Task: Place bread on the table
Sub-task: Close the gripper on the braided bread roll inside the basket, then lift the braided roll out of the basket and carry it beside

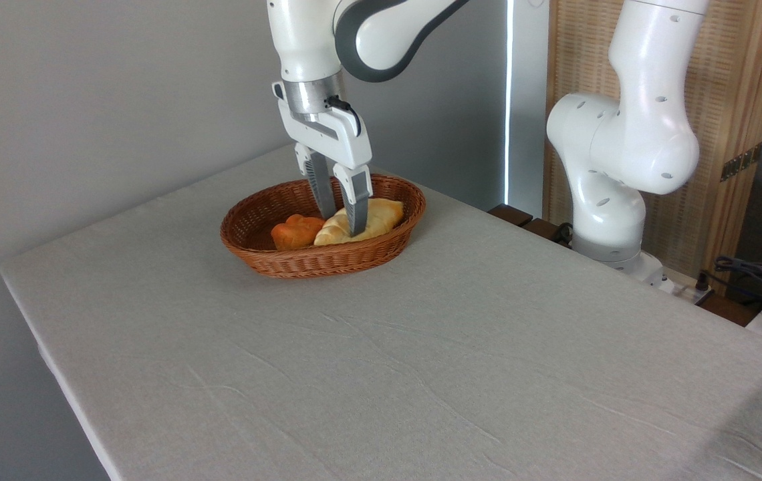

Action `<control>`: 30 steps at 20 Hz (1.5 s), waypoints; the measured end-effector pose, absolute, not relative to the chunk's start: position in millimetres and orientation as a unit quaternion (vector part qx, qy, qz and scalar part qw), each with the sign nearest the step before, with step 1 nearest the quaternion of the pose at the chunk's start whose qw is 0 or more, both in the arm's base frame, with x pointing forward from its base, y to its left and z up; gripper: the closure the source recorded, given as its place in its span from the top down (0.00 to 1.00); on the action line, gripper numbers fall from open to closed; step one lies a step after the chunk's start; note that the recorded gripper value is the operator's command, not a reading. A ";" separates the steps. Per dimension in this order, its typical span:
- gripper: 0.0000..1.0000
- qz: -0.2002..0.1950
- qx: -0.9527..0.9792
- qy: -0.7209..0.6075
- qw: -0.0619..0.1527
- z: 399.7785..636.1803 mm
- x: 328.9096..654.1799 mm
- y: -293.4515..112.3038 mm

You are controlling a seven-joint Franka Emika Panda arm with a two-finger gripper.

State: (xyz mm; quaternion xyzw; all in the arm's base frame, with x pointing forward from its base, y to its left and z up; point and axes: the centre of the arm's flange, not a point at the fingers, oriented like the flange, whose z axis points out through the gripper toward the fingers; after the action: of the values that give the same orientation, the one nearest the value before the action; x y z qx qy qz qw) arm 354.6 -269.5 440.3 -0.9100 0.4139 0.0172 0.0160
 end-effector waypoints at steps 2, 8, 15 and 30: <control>1.00 0.043 -0.903 0.424 0.047 435.0 351.4 -262.0; 0.75 0.058 -0.898 0.431 0.059 430.9 348.8 -258.2; 0.20 0.066 -0.869 0.487 0.055 429.7 348.1 -257.2; 0.08 0.063 -0.869 0.490 0.029 457.2 365.3 -238.9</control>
State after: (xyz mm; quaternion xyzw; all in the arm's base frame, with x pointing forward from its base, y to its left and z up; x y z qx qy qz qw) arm 365.3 -238.9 457.2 -0.8689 0.4902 0.0626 0.0294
